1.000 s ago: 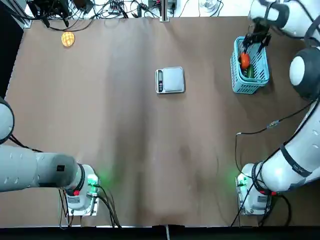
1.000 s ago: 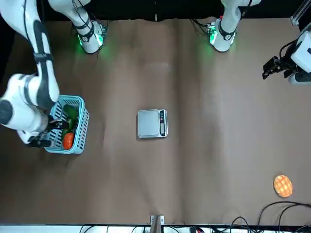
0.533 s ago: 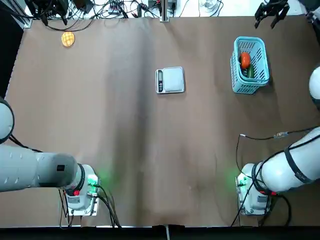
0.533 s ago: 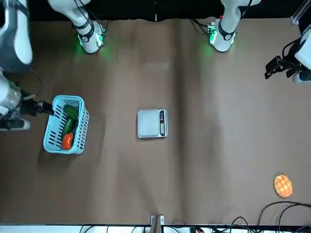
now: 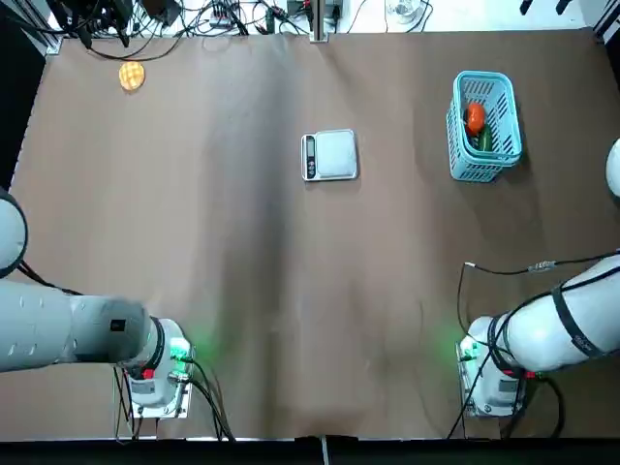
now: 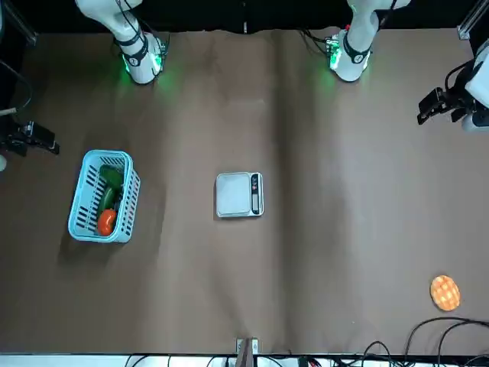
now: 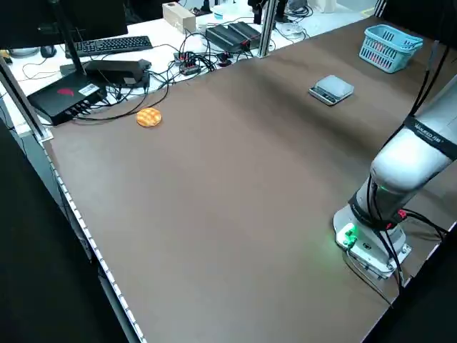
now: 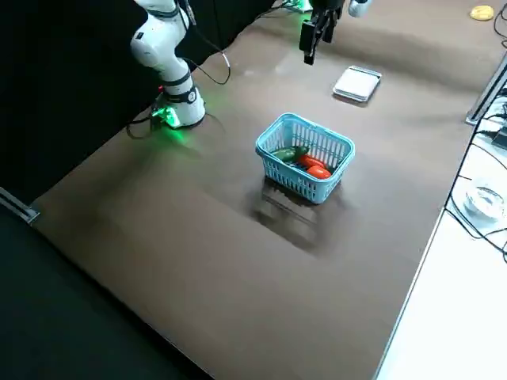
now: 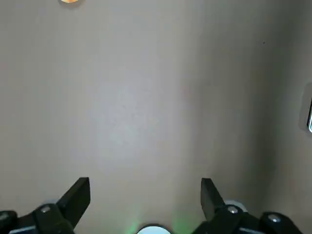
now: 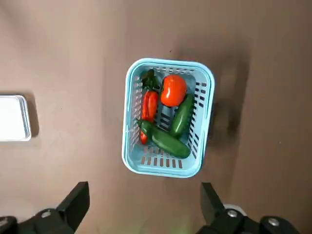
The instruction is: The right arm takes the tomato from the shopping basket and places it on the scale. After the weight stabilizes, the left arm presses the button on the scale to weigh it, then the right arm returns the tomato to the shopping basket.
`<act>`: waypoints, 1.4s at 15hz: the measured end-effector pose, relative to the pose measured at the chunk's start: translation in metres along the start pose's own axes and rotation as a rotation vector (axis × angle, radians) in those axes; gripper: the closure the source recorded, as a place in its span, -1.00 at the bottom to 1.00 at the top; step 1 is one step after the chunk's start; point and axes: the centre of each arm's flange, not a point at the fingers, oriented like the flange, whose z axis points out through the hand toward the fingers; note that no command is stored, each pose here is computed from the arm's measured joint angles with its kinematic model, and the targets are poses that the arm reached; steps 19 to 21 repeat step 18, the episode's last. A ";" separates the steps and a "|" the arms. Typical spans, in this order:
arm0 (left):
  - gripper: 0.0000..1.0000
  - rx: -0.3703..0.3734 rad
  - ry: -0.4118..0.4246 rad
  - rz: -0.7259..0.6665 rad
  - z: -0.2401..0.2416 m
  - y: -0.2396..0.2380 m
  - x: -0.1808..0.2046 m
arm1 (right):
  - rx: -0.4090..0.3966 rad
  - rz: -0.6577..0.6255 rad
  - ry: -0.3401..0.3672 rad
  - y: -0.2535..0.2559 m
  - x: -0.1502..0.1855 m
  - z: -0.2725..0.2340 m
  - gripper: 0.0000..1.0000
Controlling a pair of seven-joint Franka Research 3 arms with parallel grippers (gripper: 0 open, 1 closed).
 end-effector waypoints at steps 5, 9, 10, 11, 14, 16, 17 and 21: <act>-1.00 0.000 0.000 0.000 0.000 0.000 0.000 | -0.035 -0.003 0.002 0.001 0.001 -0.002 -1.00; -1.00 0.000 0.000 0.000 0.000 0.000 0.000 | -0.075 -0.046 0.010 -0.012 0.000 -0.009 -0.99; -1.00 0.000 0.000 0.000 0.000 0.000 0.000 | -0.081 -0.053 0.015 -0.014 -0.002 -0.013 -0.99; -1.00 0.000 0.000 0.000 0.000 0.000 0.000 | -0.081 -0.057 0.018 -0.015 -0.005 -0.016 -0.99; -1.00 0.000 -0.004 -0.004 0.000 0.000 0.000 | -0.083 -0.048 0.021 -0.011 -0.009 -0.020 -0.99; -1.00 0.001 -0.020 -0.019 0.002 0.000 -0.002 | -0.083 -0.039 0.012 -0.006 -0.009 -0.015 -0.99; -1.00 0.002 -0.028 -0.029 0.002 0.000 -0.003 | -0.083 -0.034 0.009 -0.003 -0.009 -0.013 -0.99; -1.00 0.002 -0.031 -0.034 0.003 0.001 -0.003 | -0.083 -0.031 0.006 -0.001 -0.009 -0.012 -0.99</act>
